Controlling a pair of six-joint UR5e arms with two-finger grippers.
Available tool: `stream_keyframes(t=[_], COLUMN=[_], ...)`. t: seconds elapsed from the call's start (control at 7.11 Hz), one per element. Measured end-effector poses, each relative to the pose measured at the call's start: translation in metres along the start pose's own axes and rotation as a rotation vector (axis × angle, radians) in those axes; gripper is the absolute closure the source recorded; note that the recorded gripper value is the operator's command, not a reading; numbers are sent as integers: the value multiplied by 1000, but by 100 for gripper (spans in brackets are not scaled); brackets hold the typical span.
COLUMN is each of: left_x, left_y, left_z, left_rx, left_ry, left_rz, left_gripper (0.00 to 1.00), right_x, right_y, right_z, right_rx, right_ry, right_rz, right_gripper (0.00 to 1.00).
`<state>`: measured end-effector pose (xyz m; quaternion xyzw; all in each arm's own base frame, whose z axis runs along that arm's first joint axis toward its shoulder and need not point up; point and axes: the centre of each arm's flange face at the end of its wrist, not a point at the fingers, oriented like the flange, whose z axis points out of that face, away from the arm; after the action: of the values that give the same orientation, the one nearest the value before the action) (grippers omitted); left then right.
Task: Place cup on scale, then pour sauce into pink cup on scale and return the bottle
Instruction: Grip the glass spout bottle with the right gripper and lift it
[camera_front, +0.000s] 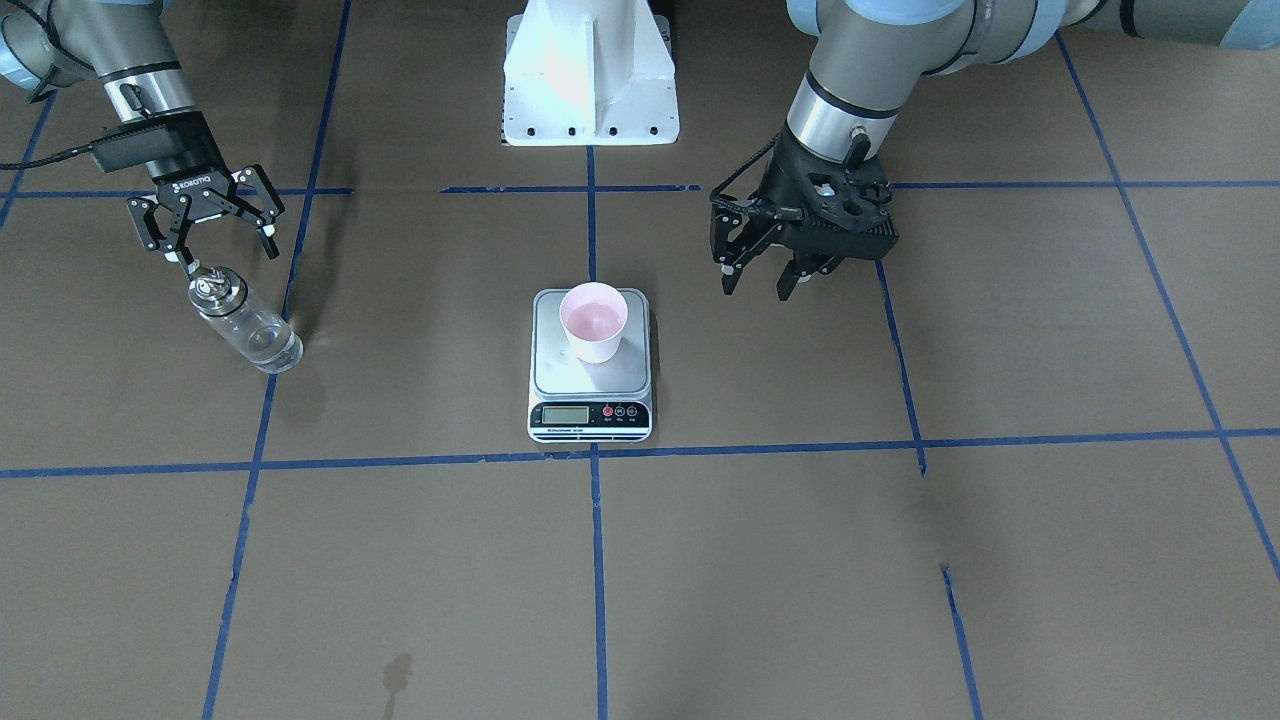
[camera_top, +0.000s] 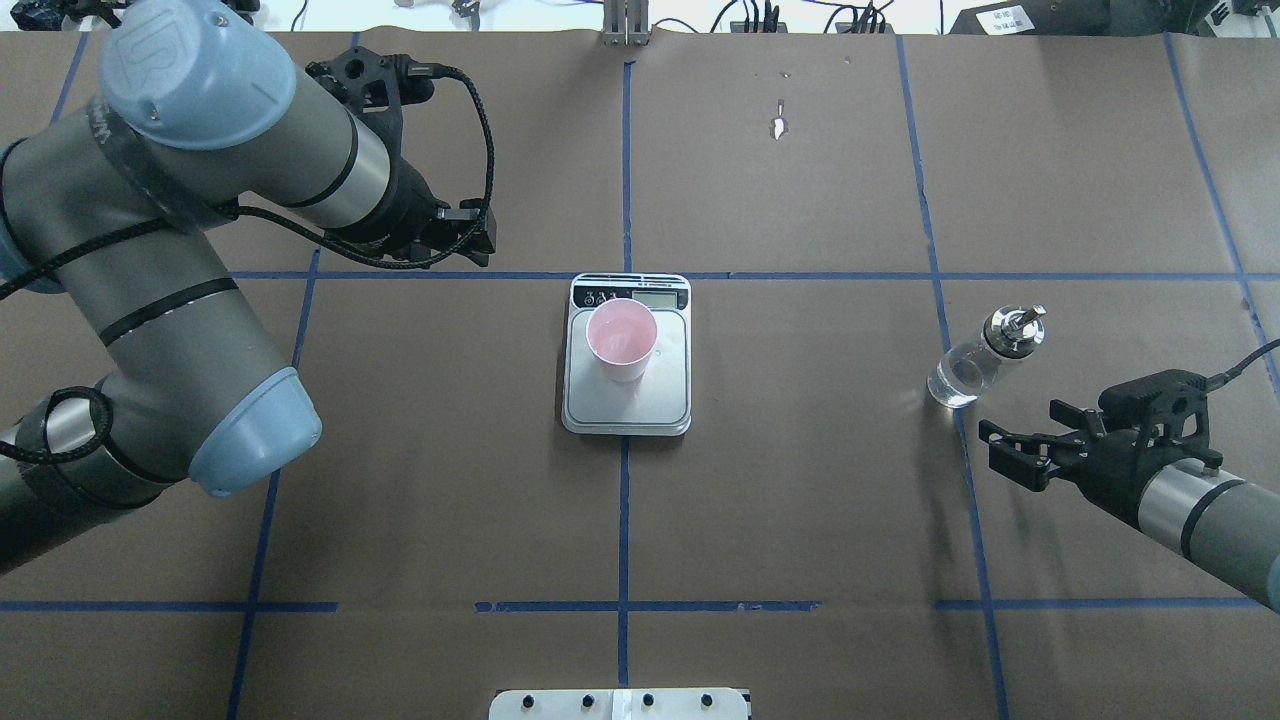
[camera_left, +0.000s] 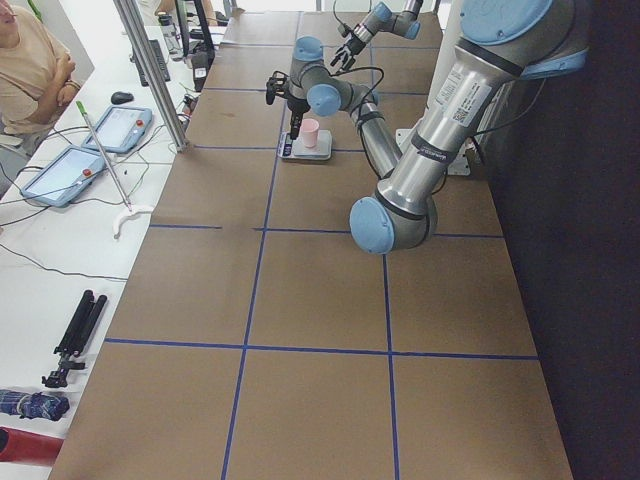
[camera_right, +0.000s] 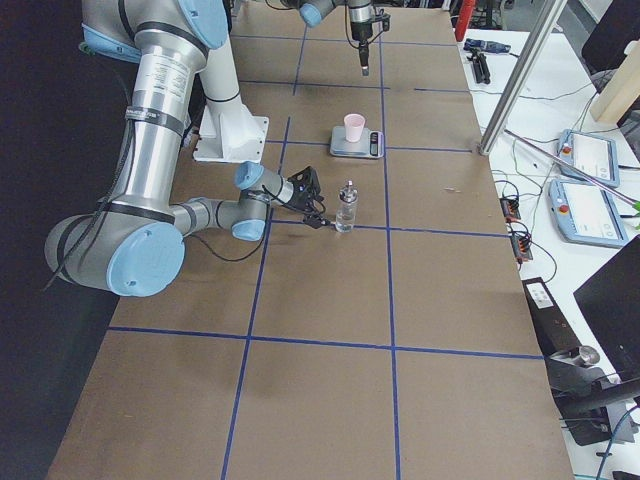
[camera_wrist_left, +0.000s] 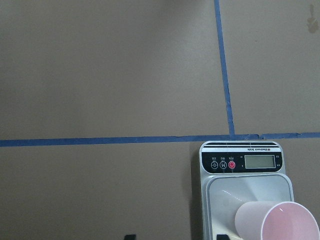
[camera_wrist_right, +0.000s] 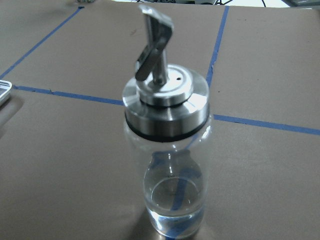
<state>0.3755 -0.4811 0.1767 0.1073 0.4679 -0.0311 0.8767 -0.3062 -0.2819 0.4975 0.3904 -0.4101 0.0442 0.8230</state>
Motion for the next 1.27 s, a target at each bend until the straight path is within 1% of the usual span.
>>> stream_keyframes(t=[0.14, 0.42, 0.84, 0.98, 1.27], left_x=[-3, -5, -5, -5, -5], left_y=[1, 1, 2, 2, 2], left_z=[-2, -2, -2, -2, -3], left_rx=[1, 1, 1, 1, 1], left_ry=[-1, -2, -2, -2, -1], left_rz=[-1, -3, -3, -3, -3], left_gripper=[38, 38, 38, 38, 38], right_x=[0, -4, -13, -13, -13], right_y=[0, 5, 12, 13, 25], right_z=[0, 3, 21, 23, 30], right_rx=[27, 64, 132, 159, 213], right_ry=[14, 29, 50, 48, 71], right_rz=[-1, 10, 25, 44, 70], right_gripper=[0, 1, 1, 1, 1])
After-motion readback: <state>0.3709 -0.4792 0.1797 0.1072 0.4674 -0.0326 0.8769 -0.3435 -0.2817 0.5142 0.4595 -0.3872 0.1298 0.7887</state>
